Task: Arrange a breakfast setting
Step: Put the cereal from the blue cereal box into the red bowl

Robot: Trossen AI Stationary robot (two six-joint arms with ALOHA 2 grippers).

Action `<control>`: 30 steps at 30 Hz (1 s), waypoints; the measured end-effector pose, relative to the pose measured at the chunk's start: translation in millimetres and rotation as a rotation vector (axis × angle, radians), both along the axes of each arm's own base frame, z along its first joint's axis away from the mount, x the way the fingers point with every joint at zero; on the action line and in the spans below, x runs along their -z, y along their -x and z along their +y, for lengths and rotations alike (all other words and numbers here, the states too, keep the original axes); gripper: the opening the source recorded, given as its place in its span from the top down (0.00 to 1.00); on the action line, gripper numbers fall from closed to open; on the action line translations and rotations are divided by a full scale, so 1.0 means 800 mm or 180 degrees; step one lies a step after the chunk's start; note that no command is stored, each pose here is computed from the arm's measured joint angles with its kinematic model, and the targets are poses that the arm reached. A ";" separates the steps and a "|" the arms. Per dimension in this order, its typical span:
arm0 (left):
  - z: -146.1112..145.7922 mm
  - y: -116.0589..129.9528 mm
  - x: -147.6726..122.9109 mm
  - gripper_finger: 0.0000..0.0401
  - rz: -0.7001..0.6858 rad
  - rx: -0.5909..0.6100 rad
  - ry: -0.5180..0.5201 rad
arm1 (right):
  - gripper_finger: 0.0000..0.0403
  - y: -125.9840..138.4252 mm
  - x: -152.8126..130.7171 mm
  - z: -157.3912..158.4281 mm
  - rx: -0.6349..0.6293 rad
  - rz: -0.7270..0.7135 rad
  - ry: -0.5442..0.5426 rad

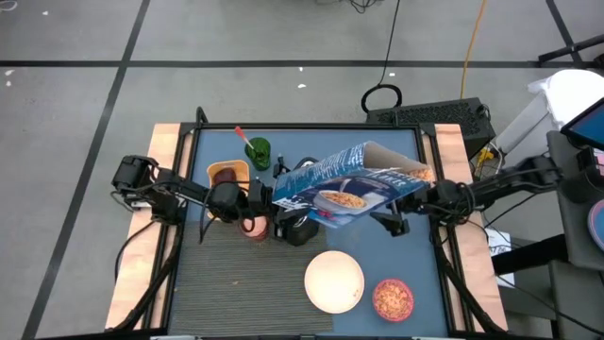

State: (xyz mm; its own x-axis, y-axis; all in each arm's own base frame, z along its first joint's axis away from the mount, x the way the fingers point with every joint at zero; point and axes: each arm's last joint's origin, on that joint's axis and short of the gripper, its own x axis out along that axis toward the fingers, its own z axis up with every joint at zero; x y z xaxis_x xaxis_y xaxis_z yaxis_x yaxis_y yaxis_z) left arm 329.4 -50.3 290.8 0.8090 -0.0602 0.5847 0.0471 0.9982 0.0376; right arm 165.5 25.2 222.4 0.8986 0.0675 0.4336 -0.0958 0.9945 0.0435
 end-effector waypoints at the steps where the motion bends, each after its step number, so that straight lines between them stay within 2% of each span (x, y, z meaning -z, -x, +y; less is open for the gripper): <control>1: 0.000 0.000 0.000 0.28 0.0000 -0.0004 -0.0004 | 0.02 -0.002 0.001 0.000 -0.0017 0.0003 -0.0022; 10: 0.000 0.000 0.000 0.28 -0.0001 -0.0010 -0.0012 | 0.02 -0.027 -0.001 0.005 -0.0144 0.0089 -0.0194; 16: 0.000 0.000 0.000 0.28 -0.0001 -0.0012 -0.0012 | 0.02 -0.046 -0.009 0.013 -0.0498 0.0093 -0.0046; 30: 0.000 0.000 0.000 0.28 -0.0003 -0.0047 -0.0059 | 0.02 -0.081 -0.024 0.019 -0.0493 0.0064 -0.0025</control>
State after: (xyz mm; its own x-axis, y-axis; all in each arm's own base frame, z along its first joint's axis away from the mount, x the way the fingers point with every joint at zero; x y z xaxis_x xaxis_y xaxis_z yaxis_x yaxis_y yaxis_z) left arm 329.4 -50.3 290.8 0.8093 -0.0591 0.5844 0.0323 0.9979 0.0563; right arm 230.7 40.1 241.6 0.8861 0.2027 0.4167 -0.2470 0.9675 0.0548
